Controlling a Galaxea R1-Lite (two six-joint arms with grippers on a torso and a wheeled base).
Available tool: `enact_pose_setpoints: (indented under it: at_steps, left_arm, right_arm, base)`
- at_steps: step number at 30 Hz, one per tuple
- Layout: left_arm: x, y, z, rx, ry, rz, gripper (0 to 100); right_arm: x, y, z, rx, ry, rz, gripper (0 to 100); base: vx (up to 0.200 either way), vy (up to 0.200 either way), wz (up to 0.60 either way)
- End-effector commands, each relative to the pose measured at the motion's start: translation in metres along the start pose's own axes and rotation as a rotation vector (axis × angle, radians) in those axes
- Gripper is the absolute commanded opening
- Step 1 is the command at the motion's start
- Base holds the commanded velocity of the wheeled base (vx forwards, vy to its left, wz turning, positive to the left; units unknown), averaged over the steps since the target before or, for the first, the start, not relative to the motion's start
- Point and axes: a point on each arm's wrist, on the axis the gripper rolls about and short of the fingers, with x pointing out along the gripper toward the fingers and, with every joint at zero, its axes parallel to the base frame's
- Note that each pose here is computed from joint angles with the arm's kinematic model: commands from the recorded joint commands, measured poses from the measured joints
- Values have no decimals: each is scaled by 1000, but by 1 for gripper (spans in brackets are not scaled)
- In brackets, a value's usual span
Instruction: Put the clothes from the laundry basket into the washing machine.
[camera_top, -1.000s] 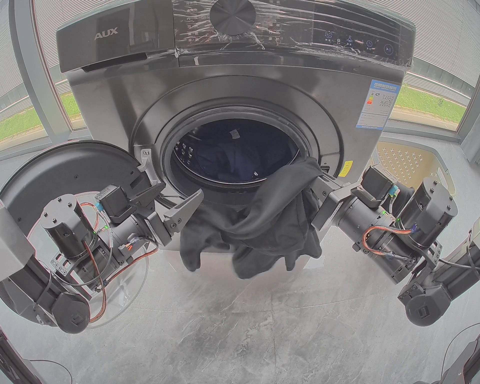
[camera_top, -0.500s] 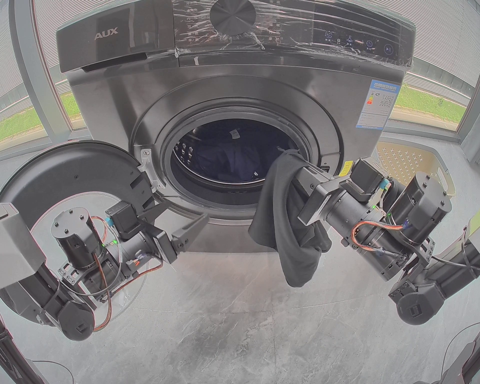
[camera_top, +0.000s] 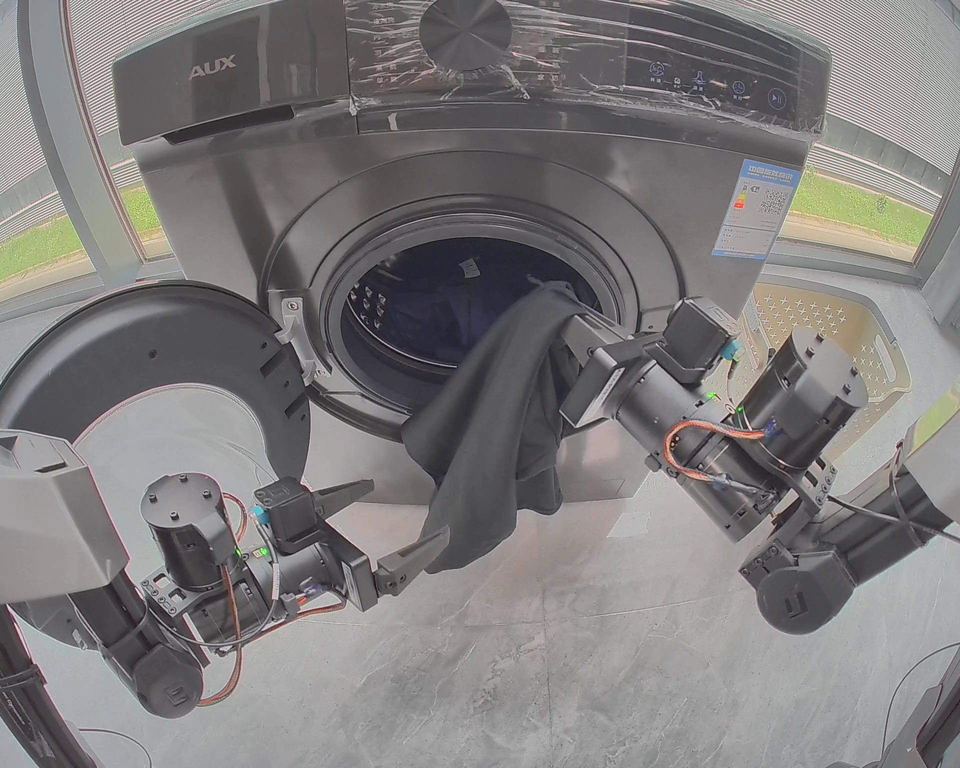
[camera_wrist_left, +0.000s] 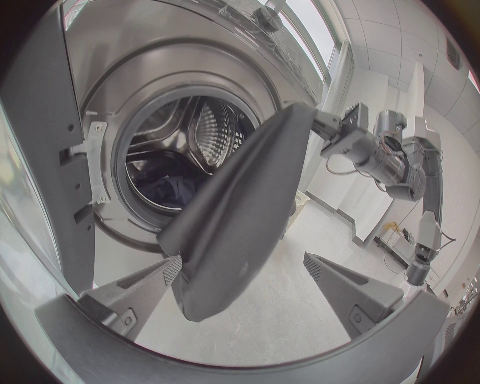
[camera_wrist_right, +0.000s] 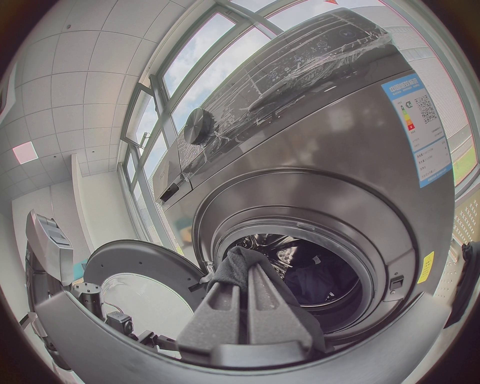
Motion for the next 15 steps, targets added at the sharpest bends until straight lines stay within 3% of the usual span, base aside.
enact_pose_setpoints:
  at_steps: [1, 15]
  left_arm:
    - [2, -1, -19, -2, 77, -17, 100]
    - [29, 8, -55, -9, 166, -30, 100]
  right_arm:
    - [14, 8, -6, 4, -10, 22, 0]
    - [29, 21, -9, 19, -43, 57, 0]
  base:
    - [0, 0, 0]
    - [0, 0, 0]
